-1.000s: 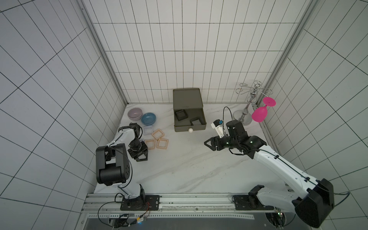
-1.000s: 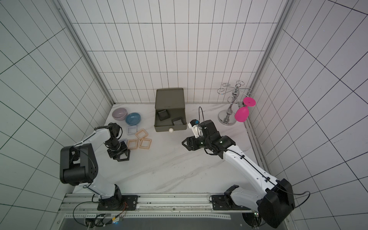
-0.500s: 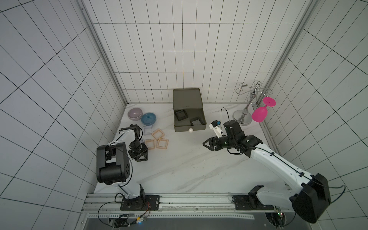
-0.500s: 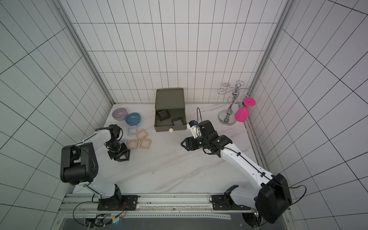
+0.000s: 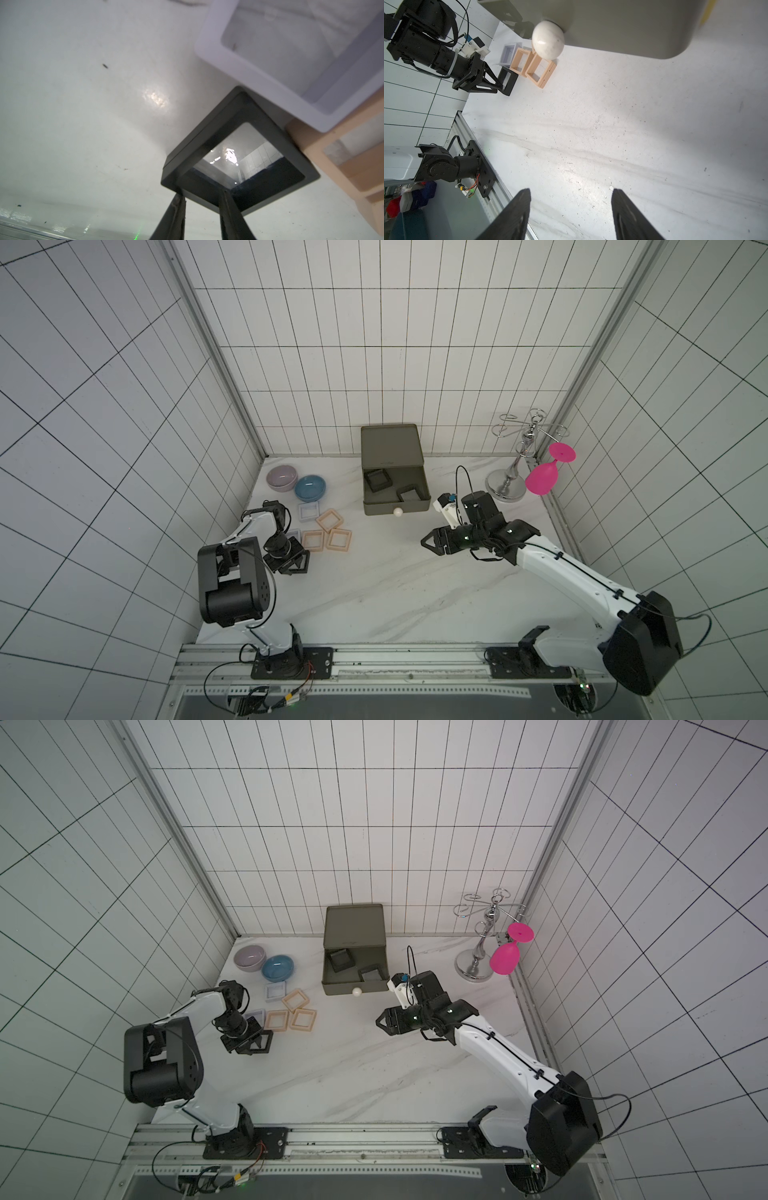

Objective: Place the brooch boxes into the drawer by color
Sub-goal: Pick up the brooch box from the center of the board, then place the brooch box in the drawer.

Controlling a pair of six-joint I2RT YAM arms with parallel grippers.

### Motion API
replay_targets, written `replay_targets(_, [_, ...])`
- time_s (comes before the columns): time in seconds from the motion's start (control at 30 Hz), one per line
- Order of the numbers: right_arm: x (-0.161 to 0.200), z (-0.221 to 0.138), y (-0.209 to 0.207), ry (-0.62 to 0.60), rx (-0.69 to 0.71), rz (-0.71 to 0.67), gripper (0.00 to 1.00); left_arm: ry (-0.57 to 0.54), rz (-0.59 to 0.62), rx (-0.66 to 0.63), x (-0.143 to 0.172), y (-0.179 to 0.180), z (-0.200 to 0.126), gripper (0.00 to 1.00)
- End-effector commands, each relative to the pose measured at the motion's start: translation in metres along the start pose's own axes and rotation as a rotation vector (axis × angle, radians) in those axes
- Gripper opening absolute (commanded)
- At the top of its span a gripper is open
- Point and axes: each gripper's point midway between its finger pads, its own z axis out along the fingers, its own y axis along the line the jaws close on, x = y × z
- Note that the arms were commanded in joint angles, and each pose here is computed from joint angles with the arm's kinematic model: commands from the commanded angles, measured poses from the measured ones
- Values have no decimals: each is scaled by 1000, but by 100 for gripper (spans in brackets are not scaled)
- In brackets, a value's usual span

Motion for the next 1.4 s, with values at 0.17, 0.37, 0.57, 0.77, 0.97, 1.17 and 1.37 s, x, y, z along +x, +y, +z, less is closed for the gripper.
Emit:
replay_targets(0.17, [-8, -12, 3, -25, 6, -4, 65, 11, 8, 26, 3, -2, 7, 16])
replay_targets(0.37, [-6, -19, 5, -30, 17, -6, 66, 8, 48, 31, 10, -11, 2, 7])
replay_targets(0.57, [-5, -24, 5, -34, 23, 6, 66, -19, 199, 19, 31, -51, -11, 7])
replay_targets(0.77, [1, -28, 3, -33, 44, 20, 66, -52, 383, 9, 64, -98, -22, 7])
replay_targets(0.97, [18, -32, -7, -21, 96, 42, 65, -52, 559, -6, 106, -133, -22, 4])
replay_targets(1.17, [29, -44, -17, -49, 159, 60, 65, -77, 665, 84, 132, -141, -81, 1])
replay_targets(1.37, [28, -46, -22, -66, 184, 84, 65, -153, 737, 220, 145, -160, -159, 2])
